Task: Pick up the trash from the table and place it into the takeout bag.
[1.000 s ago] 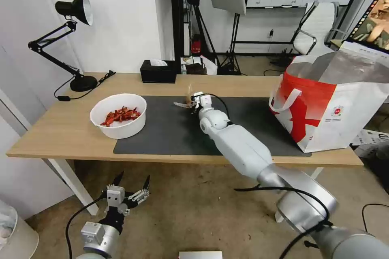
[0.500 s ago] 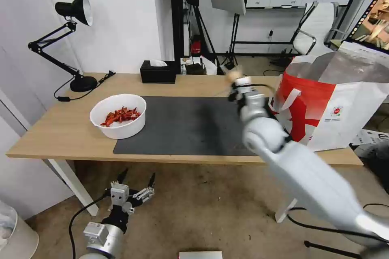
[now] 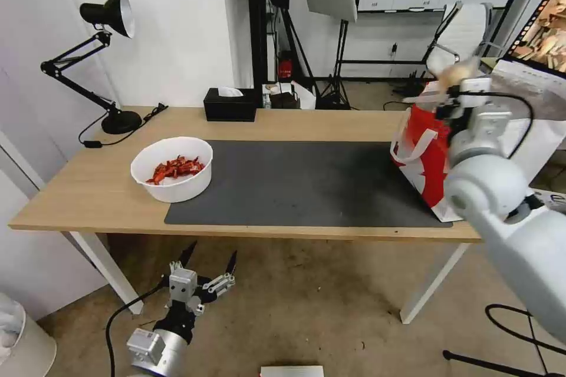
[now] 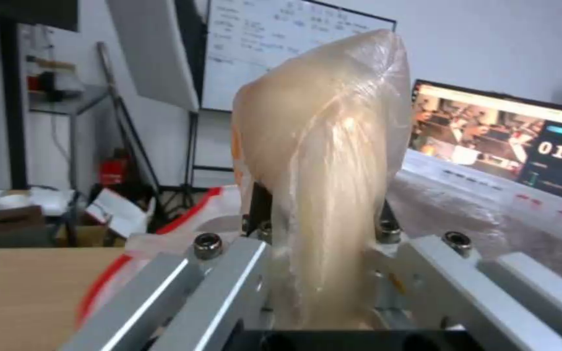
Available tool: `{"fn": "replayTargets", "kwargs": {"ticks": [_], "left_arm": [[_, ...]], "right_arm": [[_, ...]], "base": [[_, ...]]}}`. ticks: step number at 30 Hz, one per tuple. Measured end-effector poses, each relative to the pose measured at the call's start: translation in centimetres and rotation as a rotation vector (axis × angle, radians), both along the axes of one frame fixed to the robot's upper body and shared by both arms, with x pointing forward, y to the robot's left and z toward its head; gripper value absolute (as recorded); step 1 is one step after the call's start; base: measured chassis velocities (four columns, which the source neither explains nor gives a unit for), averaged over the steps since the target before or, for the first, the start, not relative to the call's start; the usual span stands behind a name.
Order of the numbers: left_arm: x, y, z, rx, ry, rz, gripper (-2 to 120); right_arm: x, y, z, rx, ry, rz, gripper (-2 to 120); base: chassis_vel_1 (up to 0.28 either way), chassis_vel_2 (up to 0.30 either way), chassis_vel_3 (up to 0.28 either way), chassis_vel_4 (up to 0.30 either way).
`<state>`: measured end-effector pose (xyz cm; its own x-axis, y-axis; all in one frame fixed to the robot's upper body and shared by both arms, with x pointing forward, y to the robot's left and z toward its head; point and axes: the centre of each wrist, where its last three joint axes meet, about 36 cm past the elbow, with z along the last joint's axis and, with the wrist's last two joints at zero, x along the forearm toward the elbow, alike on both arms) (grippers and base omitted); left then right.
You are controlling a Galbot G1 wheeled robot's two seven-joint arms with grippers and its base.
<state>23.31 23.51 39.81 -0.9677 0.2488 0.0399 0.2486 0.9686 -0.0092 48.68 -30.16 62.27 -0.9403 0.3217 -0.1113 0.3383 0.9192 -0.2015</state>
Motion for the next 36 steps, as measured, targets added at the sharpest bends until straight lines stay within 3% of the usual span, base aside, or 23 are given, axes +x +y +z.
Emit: {"fn": "replayTargets", "kwargs": {"ticks": [10,13,17,20,24,31,36], "left_arm": [[-0.1,0.1,-0.5,-0.003,0.012,0.005,100],[-0.1,0.0,-0.6,-0.007,0.013,0.006,100],[-0.2,-0.1,-0.6,-0.009,0.014,0.006,100],[-0.2,-0.1,-0.6,-0.011,0.014,0.008,100],[-0.2,-0.2,-0.6,-0.013,0.015,0.011,100],[-0.6,-0.2,-0.2,-0.014,0.012,0.018,100],[-0.6,-0.1,0.0,-0.012,0.009,0.020,100]], "right_arm": [[1.4,-2.0,0.1,-0.017,0.019,-0.062,13],[1.4,-2.2,0.2,-0.029,0.036,-0.067,28],[1.3,-2.2,0.2,-0.026,0.041,-0.066,37],[1.4,-2.3,0.2,-0.018,0.046,-0.064,54],[1.4,-2.3,0.3,-0.014,0.046,-0.062,63],[1.2,-2.0,0.0,0.002,0.044,-0.051,93],[1.0,-1.9,-0.3,0.010,0.053,-0.045,100]], "base": [[0.000,0.000,0.000,0.000],[0.000,0.000,0.000,0.000],[0.000,0.000,0.000,0.000],[0.000,0.000,0.000,0.000],[0.000,0.000,0.000,0.000],[0.000,0.000,0.000,0.000],[0.000,0.000,0.000,0.000]]}}
